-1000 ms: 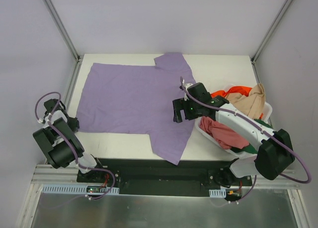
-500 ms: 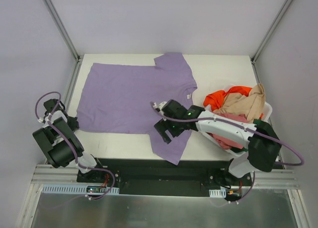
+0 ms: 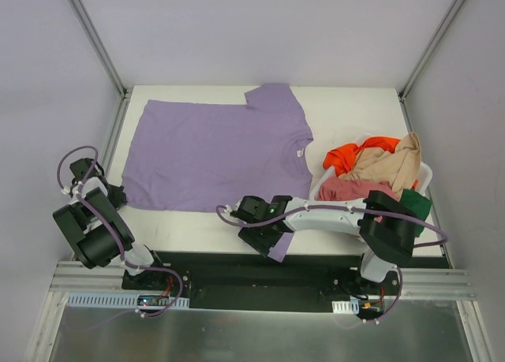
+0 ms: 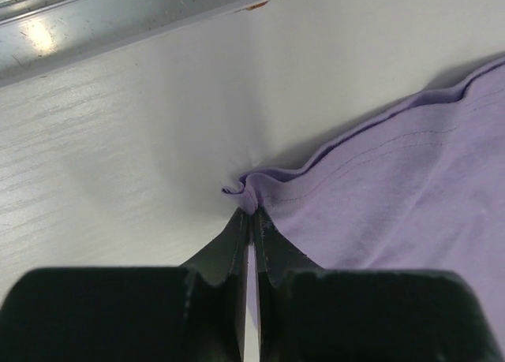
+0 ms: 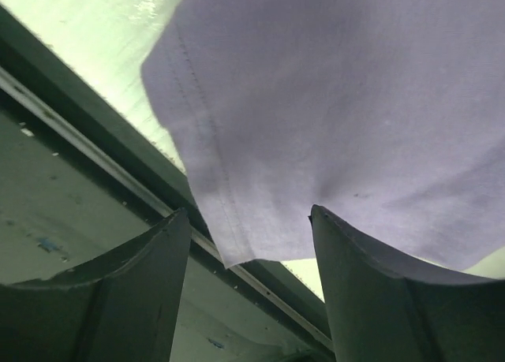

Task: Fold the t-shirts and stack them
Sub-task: Grap the side of the flattened tshirt closest away from the robot with both arms

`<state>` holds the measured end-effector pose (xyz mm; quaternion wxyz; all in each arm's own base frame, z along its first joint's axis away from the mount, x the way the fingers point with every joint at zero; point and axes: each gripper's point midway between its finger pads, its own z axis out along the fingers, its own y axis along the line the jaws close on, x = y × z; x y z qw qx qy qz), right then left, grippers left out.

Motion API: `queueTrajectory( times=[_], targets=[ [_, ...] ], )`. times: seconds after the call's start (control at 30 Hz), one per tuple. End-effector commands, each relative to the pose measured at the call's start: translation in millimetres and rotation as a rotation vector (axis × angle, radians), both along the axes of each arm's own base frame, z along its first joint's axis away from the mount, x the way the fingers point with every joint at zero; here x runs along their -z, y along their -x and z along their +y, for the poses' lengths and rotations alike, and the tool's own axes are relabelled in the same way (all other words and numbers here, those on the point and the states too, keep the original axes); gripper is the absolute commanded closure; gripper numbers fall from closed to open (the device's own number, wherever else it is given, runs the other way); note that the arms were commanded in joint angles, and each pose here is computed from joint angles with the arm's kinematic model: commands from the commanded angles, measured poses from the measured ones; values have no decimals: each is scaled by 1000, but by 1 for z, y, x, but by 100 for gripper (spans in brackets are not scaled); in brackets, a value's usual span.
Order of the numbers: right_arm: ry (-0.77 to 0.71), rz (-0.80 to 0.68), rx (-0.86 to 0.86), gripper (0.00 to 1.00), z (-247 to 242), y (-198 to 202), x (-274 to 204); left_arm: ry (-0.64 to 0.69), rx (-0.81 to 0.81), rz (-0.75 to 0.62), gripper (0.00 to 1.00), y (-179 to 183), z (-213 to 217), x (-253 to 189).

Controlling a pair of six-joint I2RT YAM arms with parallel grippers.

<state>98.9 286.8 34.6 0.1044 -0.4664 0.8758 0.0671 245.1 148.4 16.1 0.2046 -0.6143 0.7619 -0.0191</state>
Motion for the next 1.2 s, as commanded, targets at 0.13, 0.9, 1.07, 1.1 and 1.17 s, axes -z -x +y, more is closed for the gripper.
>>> queueTrajectory(
  times=[0.13,0.9,1.07,1.1,1.17],
  targets=[
    [103,-24,25,41,-10,-8,35,49,20,36,100,12,-13,10],
    [-86,202,-91,100,-11,46,-21,-198,-245,54,100,75,1,-21],
    [-59,60,-16,100,-18,13,-40,-165,-218,5,100,64,-4,-30],
    [-49,34,20,100,-21,4,-43,-156,-210,-12,100,60,-5,-34],
    [-49,-28,85,99,-25,-17,-48,-137,-199,-53,100,49,-6,-42]
  ],
)
